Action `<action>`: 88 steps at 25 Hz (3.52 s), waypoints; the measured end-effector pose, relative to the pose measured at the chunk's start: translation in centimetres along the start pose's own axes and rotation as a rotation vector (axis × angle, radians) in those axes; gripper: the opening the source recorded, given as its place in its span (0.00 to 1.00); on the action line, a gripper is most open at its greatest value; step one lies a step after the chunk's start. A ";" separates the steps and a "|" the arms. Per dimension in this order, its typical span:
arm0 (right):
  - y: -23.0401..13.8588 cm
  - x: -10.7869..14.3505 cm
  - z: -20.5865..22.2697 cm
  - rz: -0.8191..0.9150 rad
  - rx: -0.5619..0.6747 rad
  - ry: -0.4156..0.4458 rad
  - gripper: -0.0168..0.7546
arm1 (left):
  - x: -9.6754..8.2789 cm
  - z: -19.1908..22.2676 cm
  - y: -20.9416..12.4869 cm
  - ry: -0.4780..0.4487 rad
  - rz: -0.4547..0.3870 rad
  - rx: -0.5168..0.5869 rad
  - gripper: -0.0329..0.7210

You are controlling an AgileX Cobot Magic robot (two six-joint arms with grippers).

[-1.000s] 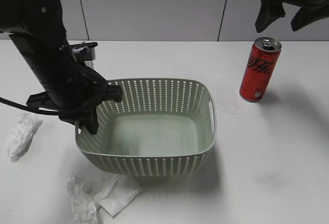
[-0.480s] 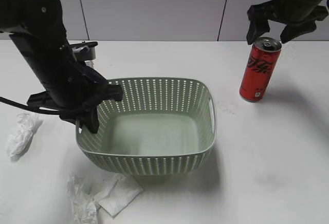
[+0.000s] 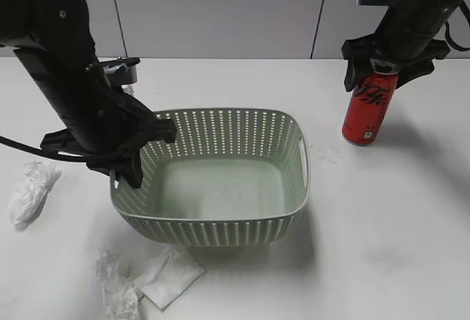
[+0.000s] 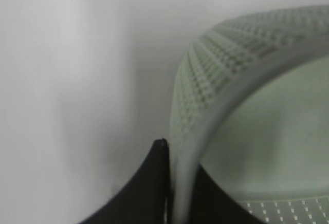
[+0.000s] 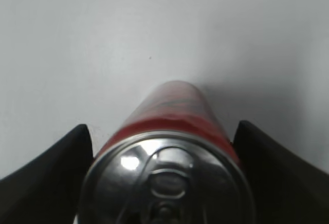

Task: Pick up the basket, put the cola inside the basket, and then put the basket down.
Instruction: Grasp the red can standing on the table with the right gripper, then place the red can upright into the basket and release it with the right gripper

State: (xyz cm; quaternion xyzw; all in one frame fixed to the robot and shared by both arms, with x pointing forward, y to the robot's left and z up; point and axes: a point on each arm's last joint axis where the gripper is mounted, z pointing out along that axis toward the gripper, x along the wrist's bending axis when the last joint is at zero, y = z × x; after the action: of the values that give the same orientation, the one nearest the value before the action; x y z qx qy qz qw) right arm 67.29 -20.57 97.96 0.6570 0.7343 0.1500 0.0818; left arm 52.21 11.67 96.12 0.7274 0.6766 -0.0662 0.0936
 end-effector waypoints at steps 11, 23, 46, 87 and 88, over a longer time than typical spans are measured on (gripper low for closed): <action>-0.1 0.0 -0.4 0.015 0.041 -0.002 0.68 | 0.0 0.0 0.1 -0.003 0.000 -0.009 0.04; 1.7 0.4 -5.4 -0.075 0.063 -0.005 0.68 | 0.0 0.0 0.1 -0.004 0.000 -0.011 0.04; -11.5 -0.2 -20.6 -0.126 -0.123 0.004 0.68 | -1.1 -0.5 1.3 -0.051 -0.032 -0.028 0.04; -10.1 16.0 -4.3 -0.560 0.110 0.123 0.84 | -5.8 4.1 2.7 0.043 0.020 0.057 0.04; -10.1 16.0 -4.3 -0.561 0.113 0.122 0.84 | -5.8 4.1 2.7 0.044 0.020 0.058 0.04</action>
State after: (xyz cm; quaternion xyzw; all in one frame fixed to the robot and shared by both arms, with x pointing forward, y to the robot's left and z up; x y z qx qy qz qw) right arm 54.42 -6.20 99.92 0.4217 0.8980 0.1197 0.0389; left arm 54.57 4.88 93.54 0.7377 0.6691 -0.0690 0.0584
